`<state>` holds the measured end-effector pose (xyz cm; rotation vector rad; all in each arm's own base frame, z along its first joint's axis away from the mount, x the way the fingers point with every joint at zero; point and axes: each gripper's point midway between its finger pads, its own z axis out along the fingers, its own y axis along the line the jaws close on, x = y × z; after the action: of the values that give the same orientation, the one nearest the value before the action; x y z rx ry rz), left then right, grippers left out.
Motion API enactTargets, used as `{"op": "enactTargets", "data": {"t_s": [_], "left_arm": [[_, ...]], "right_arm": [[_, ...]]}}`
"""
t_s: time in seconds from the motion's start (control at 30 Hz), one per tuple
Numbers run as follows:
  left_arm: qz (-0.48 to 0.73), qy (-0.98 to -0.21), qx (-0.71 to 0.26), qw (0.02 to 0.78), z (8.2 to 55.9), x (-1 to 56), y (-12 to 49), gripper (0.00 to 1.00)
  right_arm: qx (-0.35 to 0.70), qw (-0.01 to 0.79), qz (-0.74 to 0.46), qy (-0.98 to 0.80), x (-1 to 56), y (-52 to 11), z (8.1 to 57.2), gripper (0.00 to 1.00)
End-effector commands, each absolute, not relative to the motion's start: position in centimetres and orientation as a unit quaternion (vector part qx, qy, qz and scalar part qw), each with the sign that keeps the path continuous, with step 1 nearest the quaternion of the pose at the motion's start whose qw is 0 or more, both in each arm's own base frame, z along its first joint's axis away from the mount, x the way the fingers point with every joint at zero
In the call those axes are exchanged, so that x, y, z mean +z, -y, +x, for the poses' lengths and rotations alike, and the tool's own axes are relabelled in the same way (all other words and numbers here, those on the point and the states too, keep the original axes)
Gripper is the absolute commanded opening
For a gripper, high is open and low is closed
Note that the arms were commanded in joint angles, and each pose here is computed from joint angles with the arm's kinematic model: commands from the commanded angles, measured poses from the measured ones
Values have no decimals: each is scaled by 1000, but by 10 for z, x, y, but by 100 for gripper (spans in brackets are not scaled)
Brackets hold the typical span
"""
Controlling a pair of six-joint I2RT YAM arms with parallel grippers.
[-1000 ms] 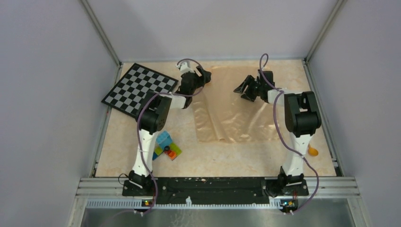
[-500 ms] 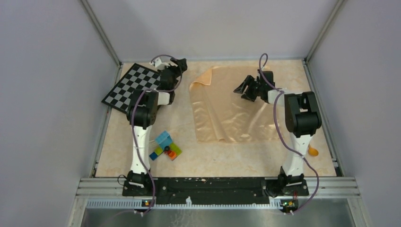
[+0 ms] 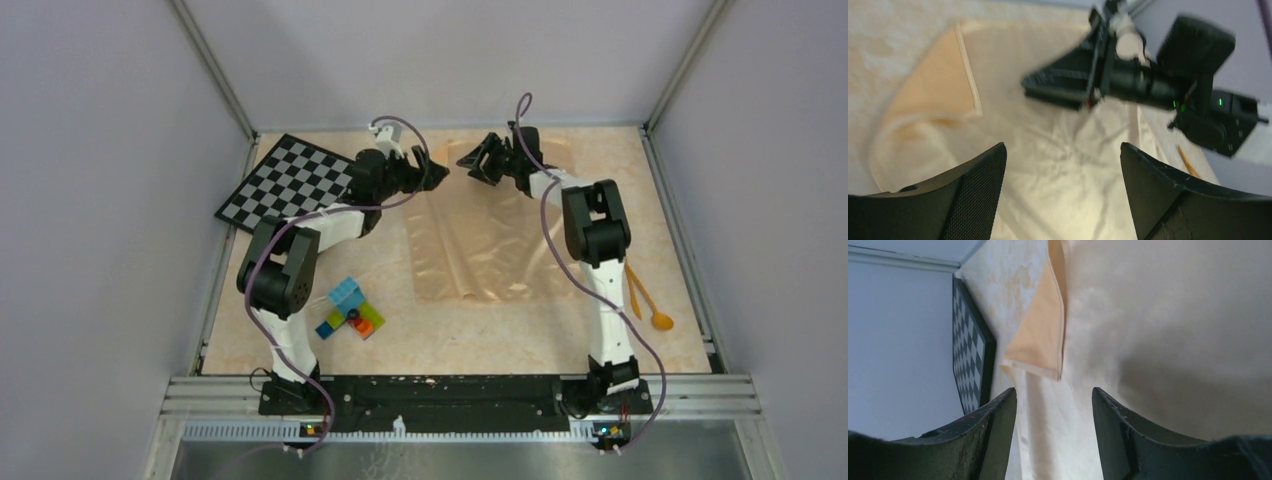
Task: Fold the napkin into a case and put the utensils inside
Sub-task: Flatten out the crumpled napkin at the center of the board.
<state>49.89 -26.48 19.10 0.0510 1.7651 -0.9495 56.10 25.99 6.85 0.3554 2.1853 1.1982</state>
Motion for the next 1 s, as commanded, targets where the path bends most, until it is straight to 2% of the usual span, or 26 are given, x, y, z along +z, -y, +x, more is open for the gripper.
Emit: {"op": "enactTargets", "data": {"t_s": [0.0, 0.17, 0.37, 0.77, 0.83, 0.9, 0.97], "left_arm": [[51, -788, -422, 445, 439, 149, 283, 88], [68, -811, -420, 401, 405, 126, 296, 88], [56, -852, -387, 350, 386, 94, 285, 86], [15, -904, -295, 309, 370, 43, 251, 86], [19, -908, -292, 301, 366, 38, 249, 86], [20, -912, -289, 290, 359, 34, 247, 87], [23, -915, -296, 275, 347, 32, 247, 88]], "right_arm": [[468, 339, 120, -807, 78, -281, 598, 57], [461, 352, 107, -808, 65, -298, 629, 58], [455, 383, 89, -799, 60, -313, 655, 55], [472, 419, 45, -774, 52, -374, 645, 46], [433, 405, 67, -803, 39, -369, 643, 43], [372, 359, 128, -846, 17, -341, 634, 40], [358, 317, 159, -864, 6, -322, 611, 40]]}}
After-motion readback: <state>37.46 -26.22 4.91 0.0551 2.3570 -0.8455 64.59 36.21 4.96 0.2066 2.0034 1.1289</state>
